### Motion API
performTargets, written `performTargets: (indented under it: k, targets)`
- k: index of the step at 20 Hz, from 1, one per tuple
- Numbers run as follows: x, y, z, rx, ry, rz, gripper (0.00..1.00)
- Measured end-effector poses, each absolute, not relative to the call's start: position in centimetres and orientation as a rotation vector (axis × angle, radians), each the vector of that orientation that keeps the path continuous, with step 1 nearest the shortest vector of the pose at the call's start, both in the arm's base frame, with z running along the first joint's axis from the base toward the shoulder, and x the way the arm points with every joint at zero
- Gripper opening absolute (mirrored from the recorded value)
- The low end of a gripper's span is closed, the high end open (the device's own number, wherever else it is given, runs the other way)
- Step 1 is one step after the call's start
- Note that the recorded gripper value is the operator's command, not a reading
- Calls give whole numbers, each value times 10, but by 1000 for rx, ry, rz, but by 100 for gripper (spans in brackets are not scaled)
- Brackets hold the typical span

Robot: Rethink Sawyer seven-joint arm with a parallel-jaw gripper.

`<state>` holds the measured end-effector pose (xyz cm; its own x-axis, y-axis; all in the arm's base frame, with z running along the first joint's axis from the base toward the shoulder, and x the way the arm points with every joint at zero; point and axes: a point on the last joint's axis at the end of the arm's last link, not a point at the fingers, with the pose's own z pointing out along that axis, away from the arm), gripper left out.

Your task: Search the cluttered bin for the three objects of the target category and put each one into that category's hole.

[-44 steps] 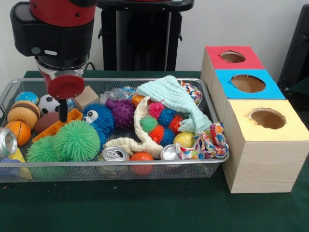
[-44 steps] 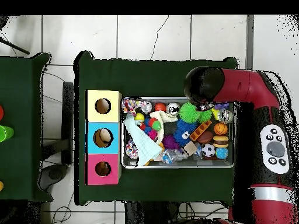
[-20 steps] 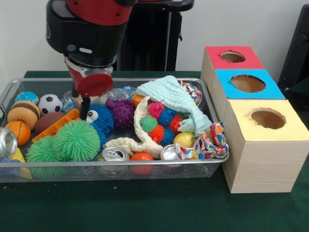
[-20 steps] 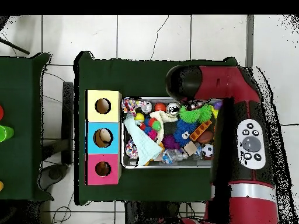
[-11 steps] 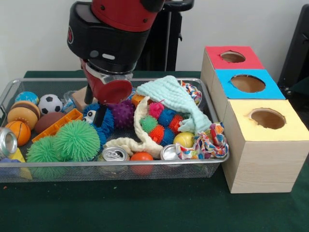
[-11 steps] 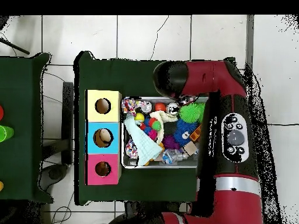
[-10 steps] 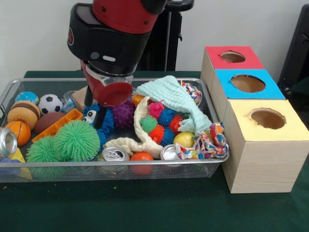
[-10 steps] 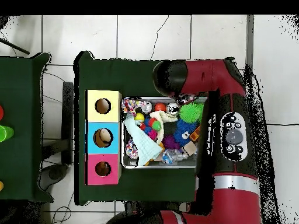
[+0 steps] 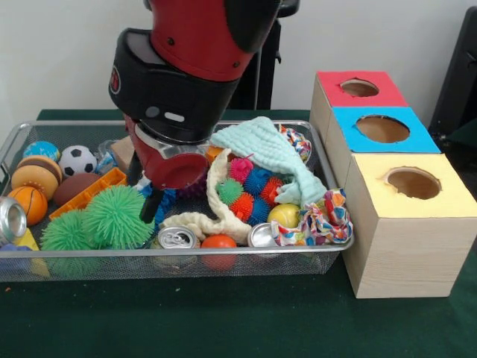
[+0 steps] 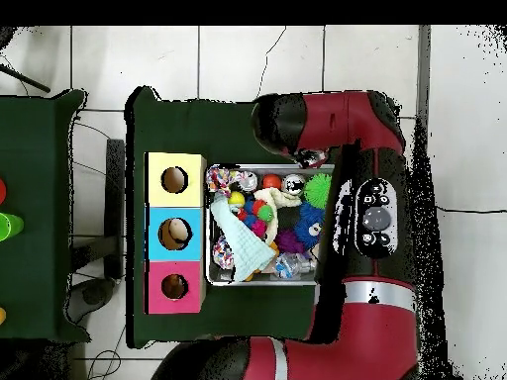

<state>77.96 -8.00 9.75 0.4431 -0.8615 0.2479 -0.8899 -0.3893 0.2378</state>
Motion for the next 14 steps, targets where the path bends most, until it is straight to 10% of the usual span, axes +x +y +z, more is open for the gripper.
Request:
performTargets:
  k: [14]
  targets:
    - [775, -16, 119, 2332, -1691, -206, 100]
